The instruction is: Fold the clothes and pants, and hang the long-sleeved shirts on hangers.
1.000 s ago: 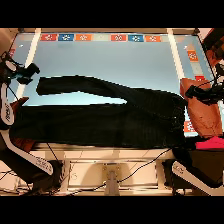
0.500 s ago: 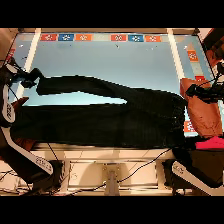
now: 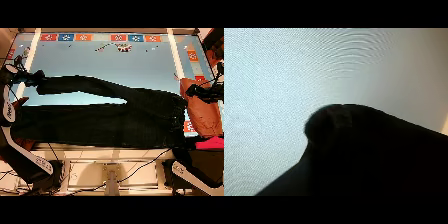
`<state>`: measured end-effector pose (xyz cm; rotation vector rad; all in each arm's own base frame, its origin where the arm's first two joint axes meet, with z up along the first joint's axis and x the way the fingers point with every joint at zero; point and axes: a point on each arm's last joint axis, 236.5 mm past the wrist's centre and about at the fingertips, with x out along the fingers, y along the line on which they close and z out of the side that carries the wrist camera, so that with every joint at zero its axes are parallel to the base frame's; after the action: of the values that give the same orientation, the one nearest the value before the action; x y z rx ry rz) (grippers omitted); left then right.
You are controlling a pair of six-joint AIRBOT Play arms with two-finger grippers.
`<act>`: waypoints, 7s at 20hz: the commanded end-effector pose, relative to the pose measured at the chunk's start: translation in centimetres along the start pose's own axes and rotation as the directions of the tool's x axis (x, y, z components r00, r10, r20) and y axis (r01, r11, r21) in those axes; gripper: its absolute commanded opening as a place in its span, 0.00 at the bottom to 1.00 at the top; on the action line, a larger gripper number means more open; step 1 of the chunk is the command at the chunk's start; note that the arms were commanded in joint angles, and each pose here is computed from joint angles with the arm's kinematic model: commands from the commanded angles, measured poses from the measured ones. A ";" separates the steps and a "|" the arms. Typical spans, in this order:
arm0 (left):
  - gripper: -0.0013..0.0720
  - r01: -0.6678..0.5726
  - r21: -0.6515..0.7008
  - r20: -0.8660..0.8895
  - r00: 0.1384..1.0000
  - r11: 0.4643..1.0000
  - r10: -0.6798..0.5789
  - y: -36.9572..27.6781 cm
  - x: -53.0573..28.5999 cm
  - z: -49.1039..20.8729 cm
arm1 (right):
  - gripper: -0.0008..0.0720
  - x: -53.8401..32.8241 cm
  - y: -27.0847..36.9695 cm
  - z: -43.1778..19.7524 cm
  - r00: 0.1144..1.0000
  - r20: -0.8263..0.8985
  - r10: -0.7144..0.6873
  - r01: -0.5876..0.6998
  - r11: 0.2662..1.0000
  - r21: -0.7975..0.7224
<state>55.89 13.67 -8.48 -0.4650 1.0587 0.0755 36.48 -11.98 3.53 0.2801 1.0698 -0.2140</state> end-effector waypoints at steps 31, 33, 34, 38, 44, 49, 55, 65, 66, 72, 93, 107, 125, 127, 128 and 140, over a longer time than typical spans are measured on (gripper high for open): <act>0.06 0.228 0.194 -0.457 0.882 0.954 -0.118 6.8 -21.4 -16.8 | 0.97 -0.1 0.0 1.4 0.998 0.060 -0.001 0.001 1.000 0.013; 0.06 0.301 0.118 -0.573 0.799 0.946 -0.183 6.0 -22.6 -20.2 | 0.97 -0.1 -0.1 1.6 0.998 0.065 -0.004 0.003 1.000 0.012; 0.06 0.295 0.102 -0.608 0.774 0.950 -0.176 6.1 -23.1 -21.0 | 0.97 -0.1 -0.1 1.6 0.998 0.068 -0.005 0.004 1.000 0.011; 0.06 0.220 0.216 -0.694 0.720 0.951 -0.009 7.2 -23.1 -22.2 | 0.97 -0.1 -0.2 2.2 0.996 0.091 -0.010 0.009 1.000 0.010; 0.76 0.168 0.214 -0.717 0.696 0.962 0.037 7.0 -22.7 -22.4 | 0.97 -0.2 -0.7 2.4 0.994 0.102 -0.030 0.031 0.999 -0.011; 0.72 0.120 0.184 -0.708 0.705 0.976 0.047 7.4 -22.9 -22.3 | 0.97 -0.2 -0.8 2.4 0.994 0.102 -0.034 0.035 0.999 -0.013; 0.61 -0.317 -0.175 -0.645 0.752 0.932 0.135 11.3 -22.6 -21.2 | 0.97 -0.2 -0.8 2.4 0.994 0.103 -0.033 0.035 0.999 -0.013; 0.78 -0.340 -0.640 -0.452 0.892 0.689 0.020 10.0 -18.2 -16.9 | 0.97 -0.2 -0.8 2.6 0.993 0.110 -0.034 0.036 0.999 -0.014; 0.78 -0.350 -0.636 -0.470 0.883 0.688 0.014 9.9 -17.7 -17.4 | 0.97 -0.2 -0.8 2.7 0.993 0.114 -0.035 0.037 0.999 -0.014; 0.78 -0.448 -0.572 -0.583 0.811 0.687 0.044 10.9 -15.3 -20.9 | 0.97 -0.2 -0.8 3.1 0.991 0.130 -0.036 0.038 0.999 -0.013; 0.78 -0.385 -0.720 -0.430 0.900 0.578 0.064 10.3 -11.9 -17.0 | 0.97 -0.2 -0.8 3.1 0.991 0.129 -0.036 0.038 0.999 -0.013; 0.06 -0.307 -0.730 -0.370 0.929 0.611 0.025 9.1 -8.4 -15.6 | 0.97 -0.2 -0.8 3.0 0.991 0.128 -0.036 0.038 0.999 -0.015; 0.06 0.130 -0.545 0.339 0.938 0.828 0.076 4.8 -19.6 4.2 | 0.97 -0.2 -0.7 3.1 0.991 0.129 -0.031 0.036 0.999 -0.036; 0.06 0.158 -0.450 0.506 0.856 0.879 0.106 4.0 -20.8 8.3 | 0.97 -0.2 -0.7 3.1 0.991 0.129 -0.030 0.035 0.999 -0.035; 0.06 0.141 -0.371 0.583 0.805 0.918 0.113 3.3 -21.6 10.3 | 0.96 -0.2 -0.7 3.1 0.991 0.129 -0.029 0.034 0.999 -0.034; 0.06 -0.212 0.199 0.512 0.855 0.957 0.083 -0.1 -12.1 8.3 | 0.97 -0.3 2.2 3.5 0.985 0.149 0.083 -0.088 0.996 0.029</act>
<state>57.76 19.80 11.81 -0.1529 0.3895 0.2471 39.54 -11.78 5.42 0.3107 0.9201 -0.1932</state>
